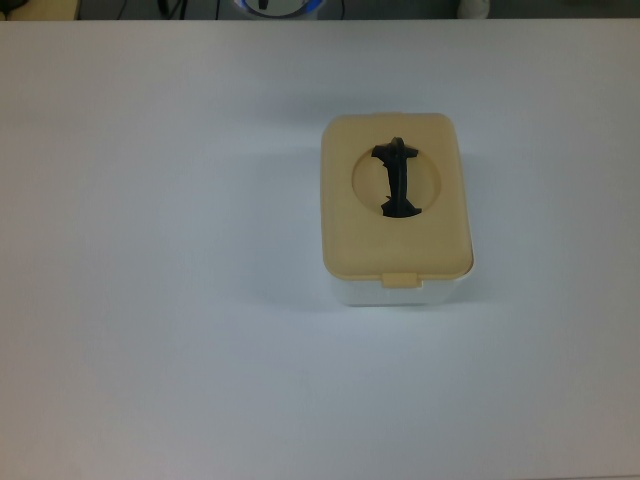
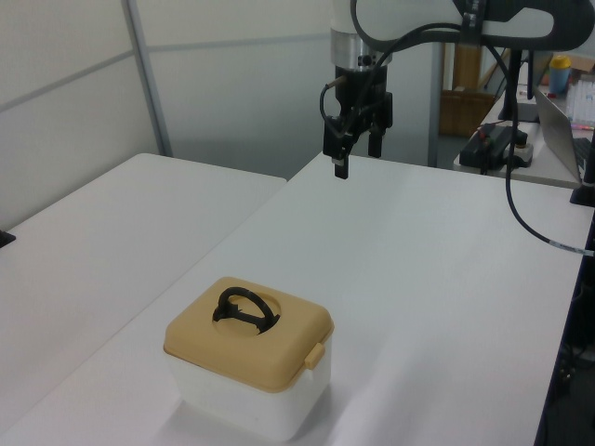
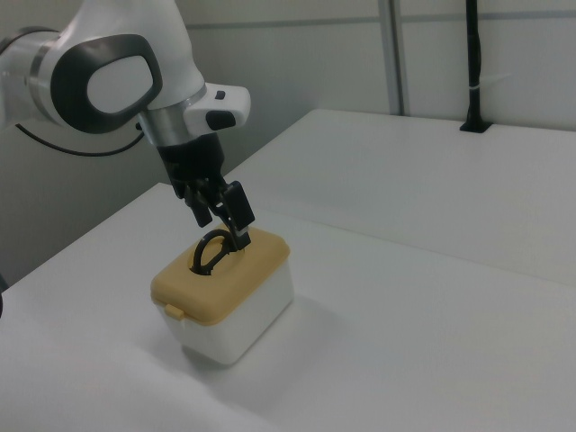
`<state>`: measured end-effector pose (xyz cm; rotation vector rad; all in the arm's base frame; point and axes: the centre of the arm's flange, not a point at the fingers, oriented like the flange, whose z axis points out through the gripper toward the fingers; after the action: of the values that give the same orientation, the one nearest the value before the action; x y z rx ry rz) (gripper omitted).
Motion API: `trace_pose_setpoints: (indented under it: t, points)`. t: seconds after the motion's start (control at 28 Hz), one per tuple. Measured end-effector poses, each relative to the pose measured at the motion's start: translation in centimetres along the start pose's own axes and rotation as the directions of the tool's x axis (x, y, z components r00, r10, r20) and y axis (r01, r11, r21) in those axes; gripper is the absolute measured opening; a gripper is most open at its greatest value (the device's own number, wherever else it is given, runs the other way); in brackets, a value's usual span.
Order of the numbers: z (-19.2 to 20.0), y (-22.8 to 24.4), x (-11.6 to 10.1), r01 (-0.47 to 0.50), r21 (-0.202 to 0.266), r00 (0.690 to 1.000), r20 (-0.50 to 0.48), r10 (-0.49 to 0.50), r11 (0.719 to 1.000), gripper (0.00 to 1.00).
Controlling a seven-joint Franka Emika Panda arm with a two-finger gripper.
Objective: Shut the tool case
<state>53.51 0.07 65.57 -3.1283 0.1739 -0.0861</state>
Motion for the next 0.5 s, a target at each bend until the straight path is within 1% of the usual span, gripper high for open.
trace_pose_setpoints:
  t: [0.5]
  points:
    - [0.43,0.14,-0.05,-0.003,-0.001,1.0,0.015,0.003,1.0,1.0]
